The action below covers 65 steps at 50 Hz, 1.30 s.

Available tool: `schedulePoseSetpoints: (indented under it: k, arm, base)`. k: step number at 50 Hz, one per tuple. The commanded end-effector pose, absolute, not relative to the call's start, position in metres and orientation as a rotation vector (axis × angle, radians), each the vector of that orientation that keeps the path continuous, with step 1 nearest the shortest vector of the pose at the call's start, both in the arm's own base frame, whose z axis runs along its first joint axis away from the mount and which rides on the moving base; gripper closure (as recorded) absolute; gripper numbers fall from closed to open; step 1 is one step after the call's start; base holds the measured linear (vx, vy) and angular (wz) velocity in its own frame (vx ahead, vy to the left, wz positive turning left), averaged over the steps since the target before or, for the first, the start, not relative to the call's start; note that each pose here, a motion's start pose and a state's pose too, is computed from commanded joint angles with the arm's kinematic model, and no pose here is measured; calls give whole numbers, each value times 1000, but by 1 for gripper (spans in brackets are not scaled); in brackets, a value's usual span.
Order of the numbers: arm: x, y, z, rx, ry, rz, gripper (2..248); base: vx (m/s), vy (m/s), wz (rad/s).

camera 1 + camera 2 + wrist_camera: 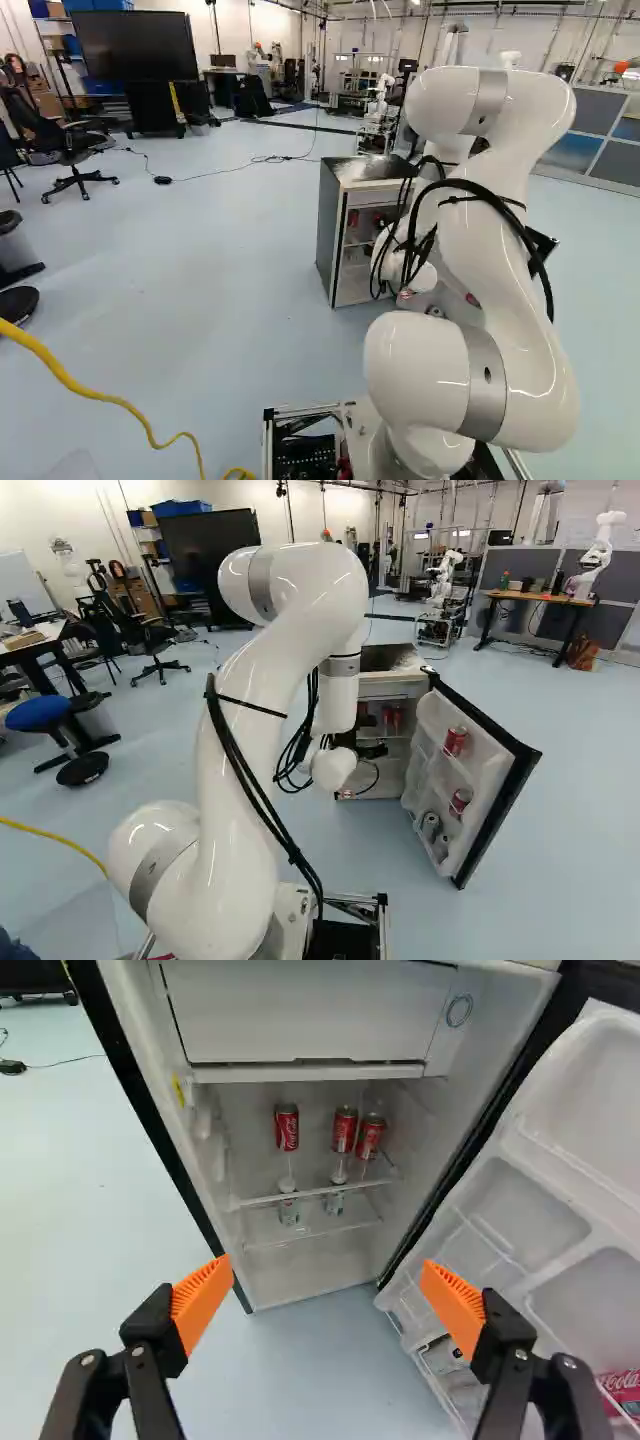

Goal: Grab a drink from the fridge

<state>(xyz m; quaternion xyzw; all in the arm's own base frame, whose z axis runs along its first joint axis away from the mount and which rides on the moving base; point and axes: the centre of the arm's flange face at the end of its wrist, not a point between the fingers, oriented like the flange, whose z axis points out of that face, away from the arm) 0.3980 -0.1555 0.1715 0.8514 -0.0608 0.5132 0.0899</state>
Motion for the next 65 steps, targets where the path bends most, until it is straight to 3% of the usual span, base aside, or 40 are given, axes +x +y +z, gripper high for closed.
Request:
schedulePoseSetpoints:
  k: [29,65]
  arm:
    - [354,-142,217,2468,-191,1592,3]
    - [352,-141,222,2461,-191,1598,3]
  base:
    - [0,0,0]
    - [0,0,0]
